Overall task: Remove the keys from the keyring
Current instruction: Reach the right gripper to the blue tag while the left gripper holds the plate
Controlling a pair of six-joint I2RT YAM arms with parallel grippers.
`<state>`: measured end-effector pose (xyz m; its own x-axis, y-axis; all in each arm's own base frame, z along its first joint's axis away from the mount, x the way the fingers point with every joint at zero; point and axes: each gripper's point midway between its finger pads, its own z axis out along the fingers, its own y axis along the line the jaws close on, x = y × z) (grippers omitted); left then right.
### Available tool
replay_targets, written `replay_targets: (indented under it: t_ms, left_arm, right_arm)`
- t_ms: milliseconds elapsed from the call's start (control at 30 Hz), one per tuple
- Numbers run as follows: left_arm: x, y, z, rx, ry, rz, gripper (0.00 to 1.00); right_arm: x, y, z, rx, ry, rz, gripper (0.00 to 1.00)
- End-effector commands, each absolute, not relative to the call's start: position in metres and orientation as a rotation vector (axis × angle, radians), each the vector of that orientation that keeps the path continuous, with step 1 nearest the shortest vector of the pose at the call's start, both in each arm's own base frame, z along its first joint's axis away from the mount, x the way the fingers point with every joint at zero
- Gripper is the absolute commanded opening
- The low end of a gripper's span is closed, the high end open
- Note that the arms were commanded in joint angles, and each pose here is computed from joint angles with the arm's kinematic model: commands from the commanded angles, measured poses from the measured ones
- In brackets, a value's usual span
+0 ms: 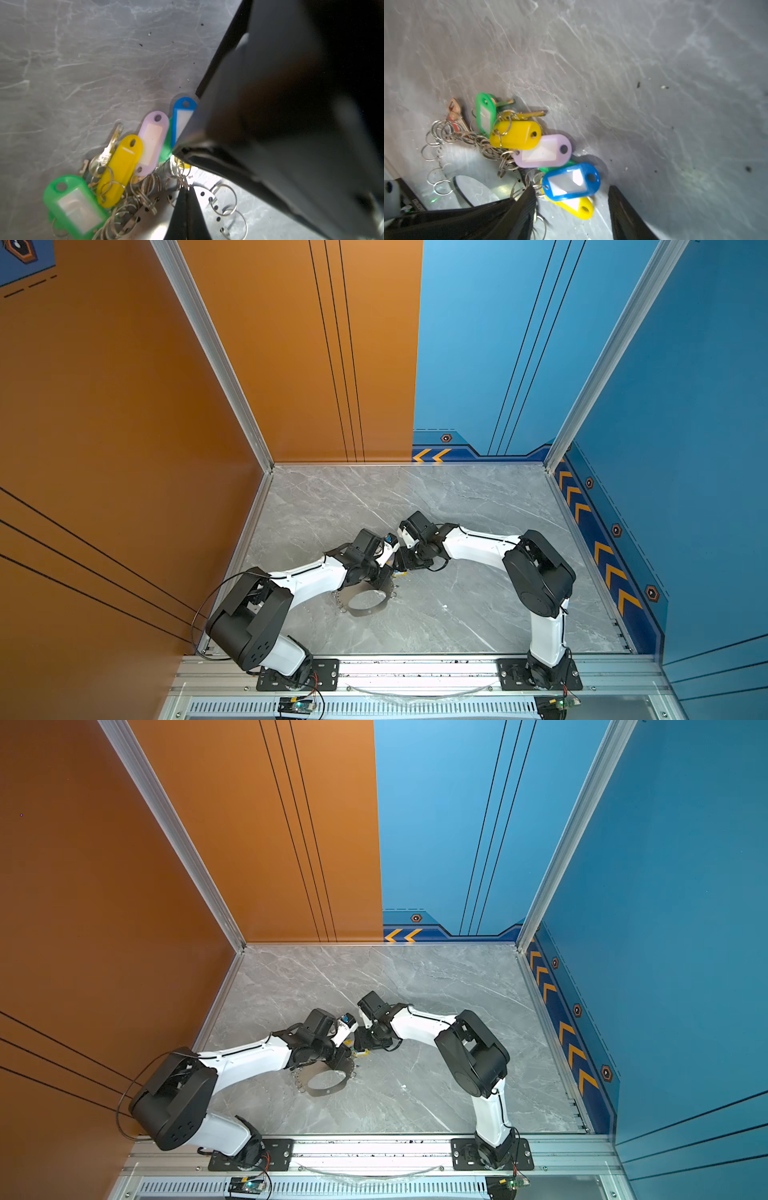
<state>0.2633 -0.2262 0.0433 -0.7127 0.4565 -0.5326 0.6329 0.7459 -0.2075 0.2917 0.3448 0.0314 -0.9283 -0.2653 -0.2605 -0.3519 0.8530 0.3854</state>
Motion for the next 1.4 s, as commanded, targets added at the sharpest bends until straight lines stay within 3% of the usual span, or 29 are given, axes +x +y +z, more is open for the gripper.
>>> replay_targets:
  t_ms: [0,133,400,933,1033,1167,1367]
  left_arm:
    - [0.259,-0.228,0.046,0.844,2.465,-0.536,0.00]
    - [0.260,-0.227,0.047,0.826,2.461,-0.535,0.00]
    - [0.261,-0.223,0.050,0.793,2.450,-0.531,0.00]
    - [0.255,-0.221,0.048,0.725,2.471,-0.583,0.00]
    - [0.252,-0.220,0.047,0.702,2.485,-0.593,0.12]
    - [0.253,-0.216,0.049,0.661,2.487,-0.570,0.36]
    - [0.265,-0.198,0.055,0.518,2.484,-0.488,0.47]
  right_arm:
    - [0.267,0.305,-0.010,-0.597,2.970,0.275,0.58]
    - [0.267,0.296,-0.013,-0.674,2.958,0.109,0.56]
    - [0.280,0.276,-0.005,-0.619,2.908,0.022,0.48]
    - [0.268,0.342,-0.011,-0.762,2.930,0.420,0.44]
    - [0.266,0.350,-0.003,-0.764,2.923,0.505,0.45]
    - [0.264,0.352,0.001,-0.751,2.927,0.580,0.45]
    - [0.264,0.365,0.011,-0.760,2.904,0.628,0.48]
